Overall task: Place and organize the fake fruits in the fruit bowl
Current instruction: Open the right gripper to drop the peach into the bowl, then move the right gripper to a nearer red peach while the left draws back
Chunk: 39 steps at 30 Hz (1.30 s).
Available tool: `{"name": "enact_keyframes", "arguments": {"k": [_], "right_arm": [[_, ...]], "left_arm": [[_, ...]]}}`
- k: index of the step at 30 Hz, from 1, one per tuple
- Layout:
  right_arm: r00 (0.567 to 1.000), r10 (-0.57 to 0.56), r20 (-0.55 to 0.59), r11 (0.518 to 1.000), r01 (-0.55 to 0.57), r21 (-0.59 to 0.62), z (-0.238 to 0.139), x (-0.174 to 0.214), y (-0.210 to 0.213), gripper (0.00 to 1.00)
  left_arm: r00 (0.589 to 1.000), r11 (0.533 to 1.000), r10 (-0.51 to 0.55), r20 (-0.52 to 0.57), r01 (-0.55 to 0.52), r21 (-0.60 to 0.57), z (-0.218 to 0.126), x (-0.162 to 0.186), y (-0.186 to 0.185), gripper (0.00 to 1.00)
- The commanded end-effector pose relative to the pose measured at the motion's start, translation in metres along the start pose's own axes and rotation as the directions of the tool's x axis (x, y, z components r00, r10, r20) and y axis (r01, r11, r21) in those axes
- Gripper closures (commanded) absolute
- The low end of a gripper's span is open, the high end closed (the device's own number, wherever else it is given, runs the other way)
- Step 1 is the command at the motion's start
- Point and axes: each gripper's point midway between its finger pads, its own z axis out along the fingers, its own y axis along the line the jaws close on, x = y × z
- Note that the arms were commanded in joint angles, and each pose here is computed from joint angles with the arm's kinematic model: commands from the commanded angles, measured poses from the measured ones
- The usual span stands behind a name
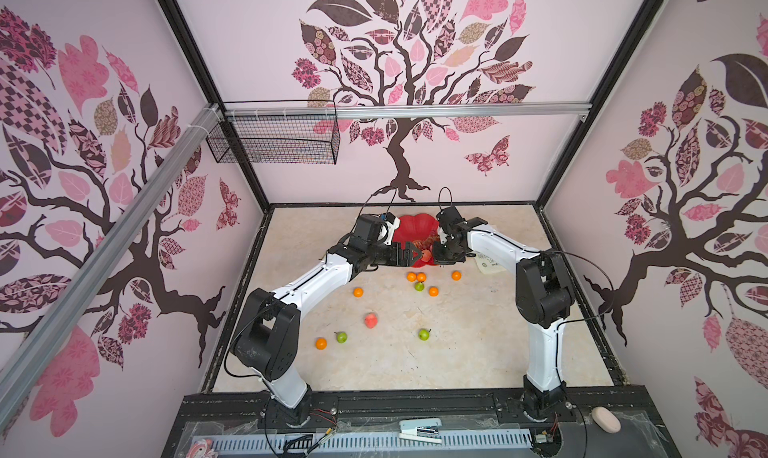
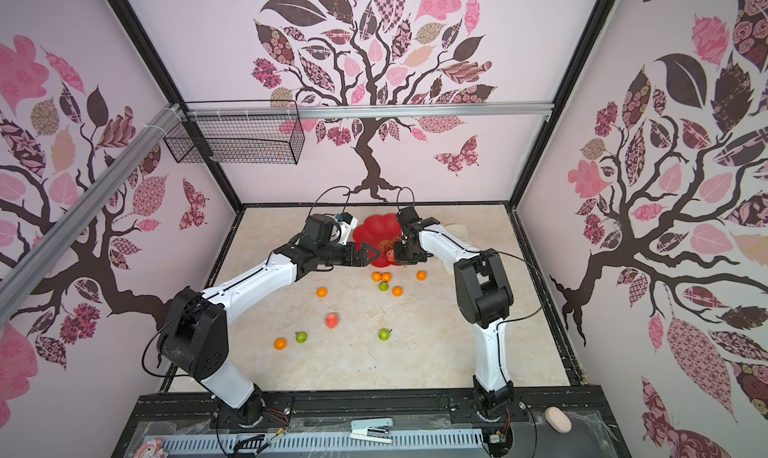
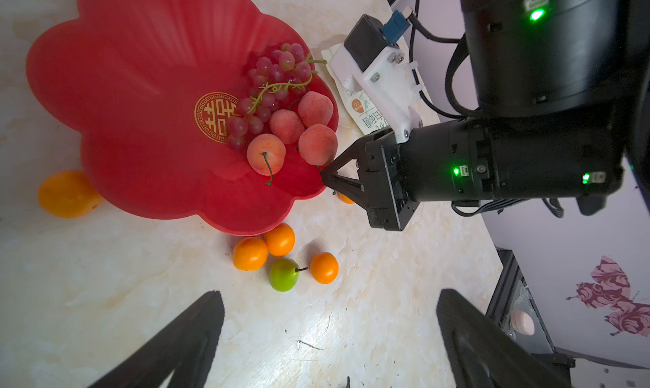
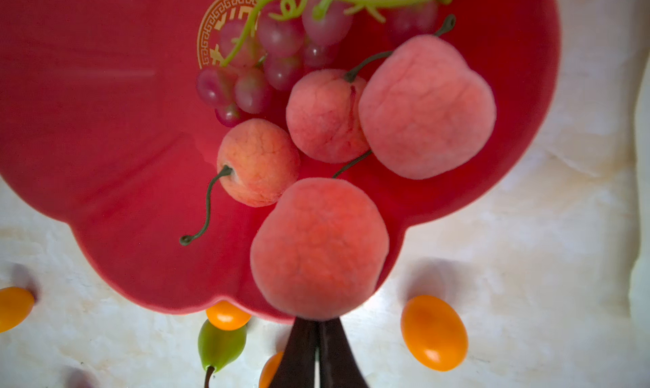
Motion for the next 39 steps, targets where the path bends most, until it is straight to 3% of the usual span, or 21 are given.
{"name": "enact_keyframes", "arguments": {"k": [1,9,17,24,39], "right_arm": [[1.0,0.009,-0.003,1.0,-0.009,0.026,-0.001,-0.002,-0.006,0.88],[0.999,0.008,0.033,1.0,-0.009,0.015,-0.016,-0.008,-0.003,0.84],[0.989,-0.013,0.15,0.998,0.023,-0.062,-0.058,-0.011,0.008,0.78],[0.975,-0.029,0.221,0.986,0.065,-0.154,-0.084,0.01,0.028,0.76],[0.958,-0.181,0.223,0.936,0.238,-0.26,-0.076,0.09,0.137,0.72]], "left_arm": [[1.0,1.0,0.015,0.01,-0.016,0.011,0.0,-0.008,-0.002,0.01],[0.999,0.999,0.033,0.017,-0.033,0.002,-0.005,-0.01,-0.004,0.02],[0.998,0.998,0.056,0.041,-0.054,-0.028,-0.018,-0.015,-0.006,0.01],[0.998,0.987,0.008,0.061,0.002,-0.16,-0.056,-0.01,0.003,0.02],[0.975,0.916,-0.162,0.156,0.207,-0.343,-0.146,0.07,0.036,0.01]]}}
